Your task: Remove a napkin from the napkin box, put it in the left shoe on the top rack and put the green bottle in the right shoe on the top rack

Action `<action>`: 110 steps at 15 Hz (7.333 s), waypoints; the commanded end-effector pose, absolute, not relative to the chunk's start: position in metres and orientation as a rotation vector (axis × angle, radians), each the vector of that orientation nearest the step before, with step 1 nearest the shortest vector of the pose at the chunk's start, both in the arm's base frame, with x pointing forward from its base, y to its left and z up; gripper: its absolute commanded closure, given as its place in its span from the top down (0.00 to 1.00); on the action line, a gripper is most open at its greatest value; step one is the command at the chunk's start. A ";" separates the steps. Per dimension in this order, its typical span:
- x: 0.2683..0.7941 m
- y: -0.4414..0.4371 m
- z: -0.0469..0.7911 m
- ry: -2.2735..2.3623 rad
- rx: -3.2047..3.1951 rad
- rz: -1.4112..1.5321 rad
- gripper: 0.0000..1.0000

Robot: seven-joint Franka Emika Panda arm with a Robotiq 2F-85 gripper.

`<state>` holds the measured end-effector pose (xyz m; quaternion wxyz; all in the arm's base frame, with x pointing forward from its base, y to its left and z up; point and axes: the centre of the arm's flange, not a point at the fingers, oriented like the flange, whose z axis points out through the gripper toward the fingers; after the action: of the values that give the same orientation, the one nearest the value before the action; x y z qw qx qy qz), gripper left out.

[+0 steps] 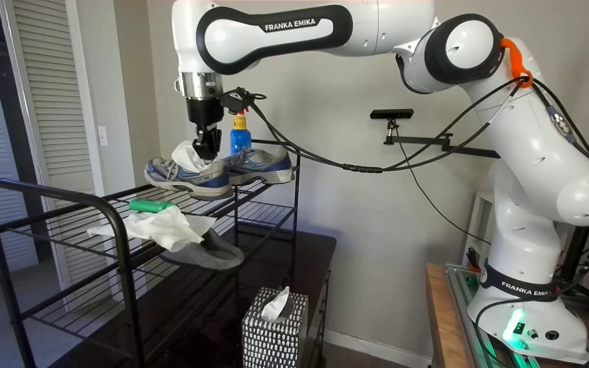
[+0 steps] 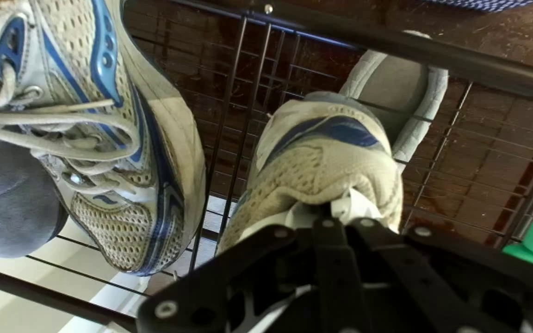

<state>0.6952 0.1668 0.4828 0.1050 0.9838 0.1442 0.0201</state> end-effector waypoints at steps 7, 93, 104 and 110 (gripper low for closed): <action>0.724 0.182 0.444 0.462 2.912 -0.068 0.00; 0.716 0.155 0.523 0.346 2.961 -0.179 0.24; 0.710 0.155 0.540 0.371 2.973 -0.140 0.27; 0.703 0.152 0.559 0.378 2.973 -0.107 0.66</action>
<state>0.7016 0.1533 0.5424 0.0864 0.9887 0.1180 -0.0321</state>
